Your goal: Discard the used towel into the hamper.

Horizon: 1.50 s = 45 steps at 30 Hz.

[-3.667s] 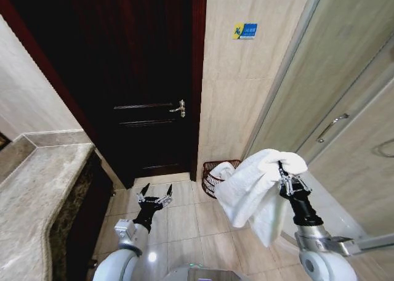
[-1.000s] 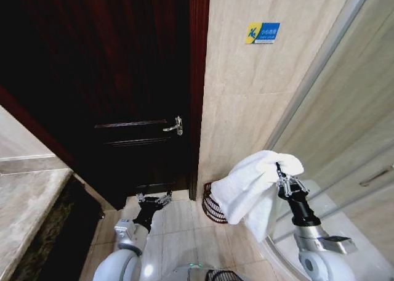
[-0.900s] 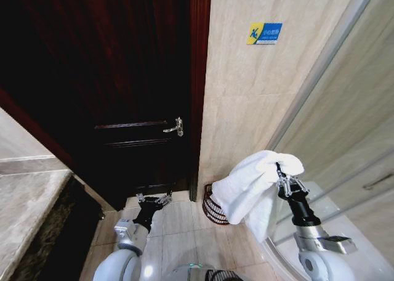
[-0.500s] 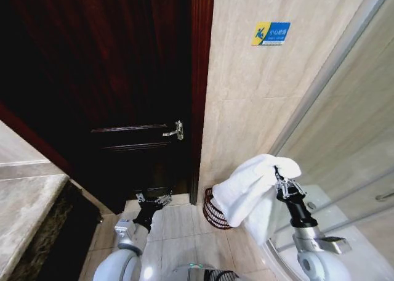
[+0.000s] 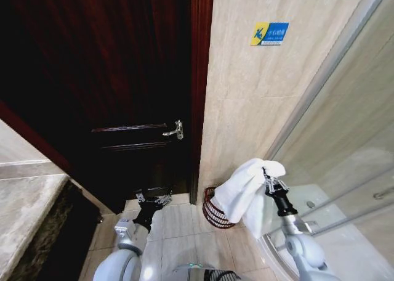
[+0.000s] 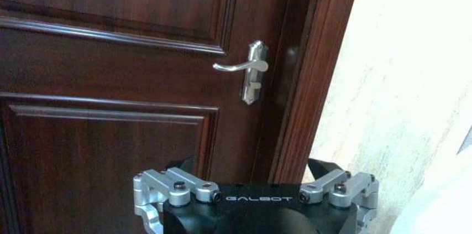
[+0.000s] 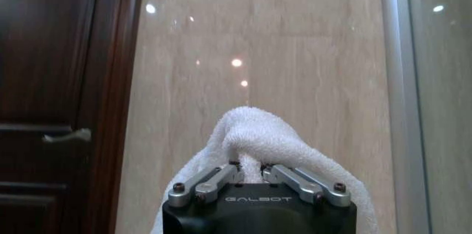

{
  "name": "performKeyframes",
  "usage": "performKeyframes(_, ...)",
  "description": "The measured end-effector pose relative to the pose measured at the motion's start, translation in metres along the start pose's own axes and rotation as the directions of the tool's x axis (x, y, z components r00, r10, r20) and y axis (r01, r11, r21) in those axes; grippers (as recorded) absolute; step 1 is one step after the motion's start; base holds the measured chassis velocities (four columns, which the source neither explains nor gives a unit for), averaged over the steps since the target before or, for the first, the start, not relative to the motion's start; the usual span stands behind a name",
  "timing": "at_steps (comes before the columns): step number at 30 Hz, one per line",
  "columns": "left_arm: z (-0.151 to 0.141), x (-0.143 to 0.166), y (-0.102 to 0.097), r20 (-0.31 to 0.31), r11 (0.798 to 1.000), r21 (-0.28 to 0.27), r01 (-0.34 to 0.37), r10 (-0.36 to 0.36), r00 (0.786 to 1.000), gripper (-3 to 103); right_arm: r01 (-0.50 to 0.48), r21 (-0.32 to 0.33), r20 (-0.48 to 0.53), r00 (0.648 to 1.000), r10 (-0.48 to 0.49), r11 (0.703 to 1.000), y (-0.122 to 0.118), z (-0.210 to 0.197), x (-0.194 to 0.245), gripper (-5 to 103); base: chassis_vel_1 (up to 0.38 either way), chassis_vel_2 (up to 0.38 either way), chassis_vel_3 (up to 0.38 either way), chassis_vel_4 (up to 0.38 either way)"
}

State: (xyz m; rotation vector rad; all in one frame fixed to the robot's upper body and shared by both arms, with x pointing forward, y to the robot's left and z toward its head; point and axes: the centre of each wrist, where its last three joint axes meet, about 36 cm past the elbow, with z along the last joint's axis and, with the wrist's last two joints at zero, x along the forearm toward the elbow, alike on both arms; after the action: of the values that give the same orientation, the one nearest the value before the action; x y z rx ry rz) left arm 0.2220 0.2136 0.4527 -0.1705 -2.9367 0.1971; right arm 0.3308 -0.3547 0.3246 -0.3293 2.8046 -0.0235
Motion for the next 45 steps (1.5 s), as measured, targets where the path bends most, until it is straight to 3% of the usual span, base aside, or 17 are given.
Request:
performKeyframes(10,0.0,0.0,0.0,0.0,1.0,0.0,0.0,0.0,1.0,100,-0.028,-0.013,-0.079,0.996,0.027,1.0,-0.002,0.053,-0.002,9,0.0,0.0,0.0,0.0)
performKeyframes(14,0.0,0.0,0.0,0.0,1.0,0.0,0.0,0.0,1.0,100,-0.018,0.013,-0.145,0.989,0.02,1.0,-0.013,0.086,0.002,9,0.0,0.0,0.0,0.0)
performKeyframes(21,0.0,0.0,0.0,0.0,1.0,0.0,0.0,0.0,1.0,100,0.0,0.023,-0.186,0.983,0.004,1.0,-0.015,0.109,-0.012,9,0.0,0.0,0.0,0.0)
performKeyframes(30,0.0,0.0,0.0,0.0,1.0,0.0,0.0,0.0,1.0,100,-0.001,0.025,-0.135,0.991,0.005,1.0,-0.01,0.11,-0.05,9,0.0,0.0,0.0,0.0)
performKeyframes(36,0.0,0.0,0.0,0.0,1.0,0.0,0.0,0.0,1.0,100,0.011,0.038,-0.048,0.999,-0.009,0.999,-0.005,0.091,-0.084,9,0.0,0.0,0.0,0.0)
performKeyframes(45,0.0,0.0,0.0,0.0,1.0,0.0,0.0,0.0,1.0,100,0.018,-0.006,-0.005,1.0,-0.018,1.0,0.011,0.08,-0.105,9,0.0,0.0,0.0,0.0)
